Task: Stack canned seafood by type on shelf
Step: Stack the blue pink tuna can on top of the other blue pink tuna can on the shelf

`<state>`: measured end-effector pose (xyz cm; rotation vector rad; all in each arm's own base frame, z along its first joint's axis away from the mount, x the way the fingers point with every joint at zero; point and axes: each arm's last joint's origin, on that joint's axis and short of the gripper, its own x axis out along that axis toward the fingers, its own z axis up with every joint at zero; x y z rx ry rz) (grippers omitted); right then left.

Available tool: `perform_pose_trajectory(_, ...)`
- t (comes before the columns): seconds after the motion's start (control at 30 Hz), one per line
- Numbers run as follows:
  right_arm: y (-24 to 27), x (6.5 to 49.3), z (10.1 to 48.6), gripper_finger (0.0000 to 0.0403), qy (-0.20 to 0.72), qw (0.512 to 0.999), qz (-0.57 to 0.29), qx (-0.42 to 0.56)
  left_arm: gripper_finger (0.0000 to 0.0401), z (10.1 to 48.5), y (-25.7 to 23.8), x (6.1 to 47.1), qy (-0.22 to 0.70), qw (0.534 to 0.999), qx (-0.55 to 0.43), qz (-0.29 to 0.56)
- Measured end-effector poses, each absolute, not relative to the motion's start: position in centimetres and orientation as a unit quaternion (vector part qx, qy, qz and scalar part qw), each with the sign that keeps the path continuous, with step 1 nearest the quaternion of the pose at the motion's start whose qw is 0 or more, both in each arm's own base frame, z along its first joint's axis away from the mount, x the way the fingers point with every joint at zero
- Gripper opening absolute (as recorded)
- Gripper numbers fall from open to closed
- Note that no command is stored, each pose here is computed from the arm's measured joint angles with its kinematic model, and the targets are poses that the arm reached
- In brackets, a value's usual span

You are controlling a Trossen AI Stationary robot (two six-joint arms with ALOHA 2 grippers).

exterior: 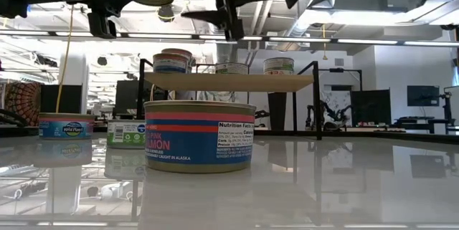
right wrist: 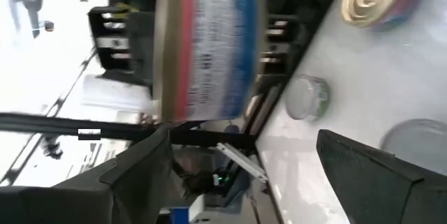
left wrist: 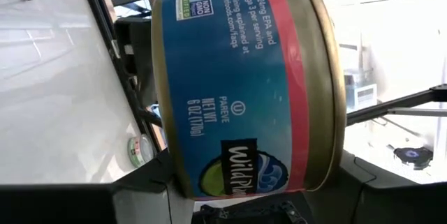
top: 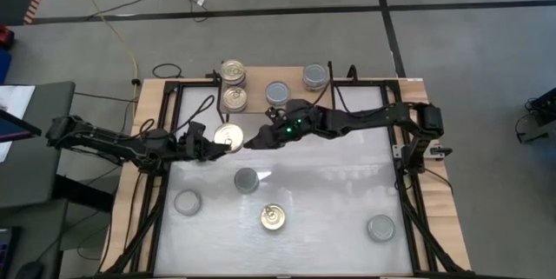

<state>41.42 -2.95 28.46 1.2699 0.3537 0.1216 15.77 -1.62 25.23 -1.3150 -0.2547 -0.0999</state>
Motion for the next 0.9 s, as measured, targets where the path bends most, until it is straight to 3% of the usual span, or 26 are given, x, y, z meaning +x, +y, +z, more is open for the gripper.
perform_pose_trajectory(0.9,-3.3,41.6,28.3,0.0372,0.119,0.804,-0.007,0.583,0.0202,23.8,-1.5,16.5,-0.087,0.761,-0.642,0.013)
